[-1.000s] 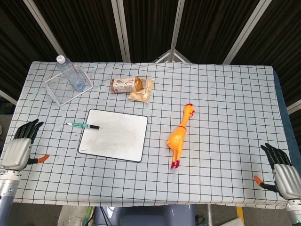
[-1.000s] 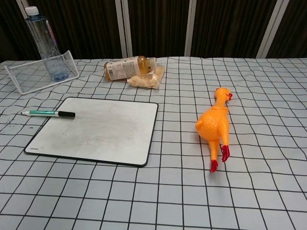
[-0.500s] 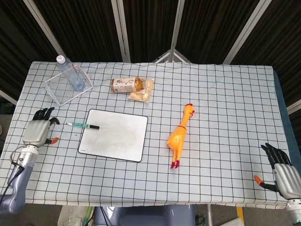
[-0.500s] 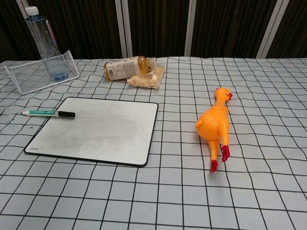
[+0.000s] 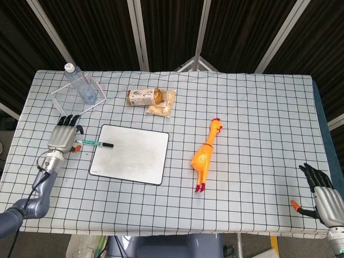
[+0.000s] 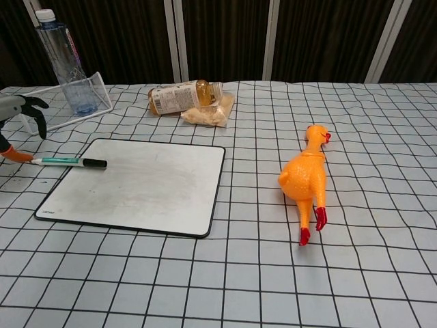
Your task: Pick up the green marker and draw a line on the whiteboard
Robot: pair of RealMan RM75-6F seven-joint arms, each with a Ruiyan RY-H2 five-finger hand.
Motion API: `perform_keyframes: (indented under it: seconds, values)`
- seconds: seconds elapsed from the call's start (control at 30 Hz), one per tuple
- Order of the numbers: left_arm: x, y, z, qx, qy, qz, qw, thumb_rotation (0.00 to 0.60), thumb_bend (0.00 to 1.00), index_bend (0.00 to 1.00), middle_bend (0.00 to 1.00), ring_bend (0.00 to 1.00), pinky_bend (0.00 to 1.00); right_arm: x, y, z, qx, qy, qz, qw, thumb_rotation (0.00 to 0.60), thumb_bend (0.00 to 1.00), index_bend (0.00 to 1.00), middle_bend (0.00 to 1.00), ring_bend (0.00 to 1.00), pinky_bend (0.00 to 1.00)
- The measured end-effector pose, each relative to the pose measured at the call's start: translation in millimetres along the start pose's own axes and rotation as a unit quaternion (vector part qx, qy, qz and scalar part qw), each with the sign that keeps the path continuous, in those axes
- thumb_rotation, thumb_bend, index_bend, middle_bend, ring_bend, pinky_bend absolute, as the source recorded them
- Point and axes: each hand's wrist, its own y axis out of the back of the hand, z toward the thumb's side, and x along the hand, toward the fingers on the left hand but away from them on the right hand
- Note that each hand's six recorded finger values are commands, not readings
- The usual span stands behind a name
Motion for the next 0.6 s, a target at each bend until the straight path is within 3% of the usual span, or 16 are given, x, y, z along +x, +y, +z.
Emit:
perform_keyframes:
  seconds: [0.6]
  values:
    - [16,-23,25,0.003,-0.016,-0.024,0.9996,0.600,0.46,0.46,0.07,0.00,0.00,0,0,-1,-0.004,-0.002,0.000,1.0000,0.600,0.27,0.00,0.00,0.00,0.00]
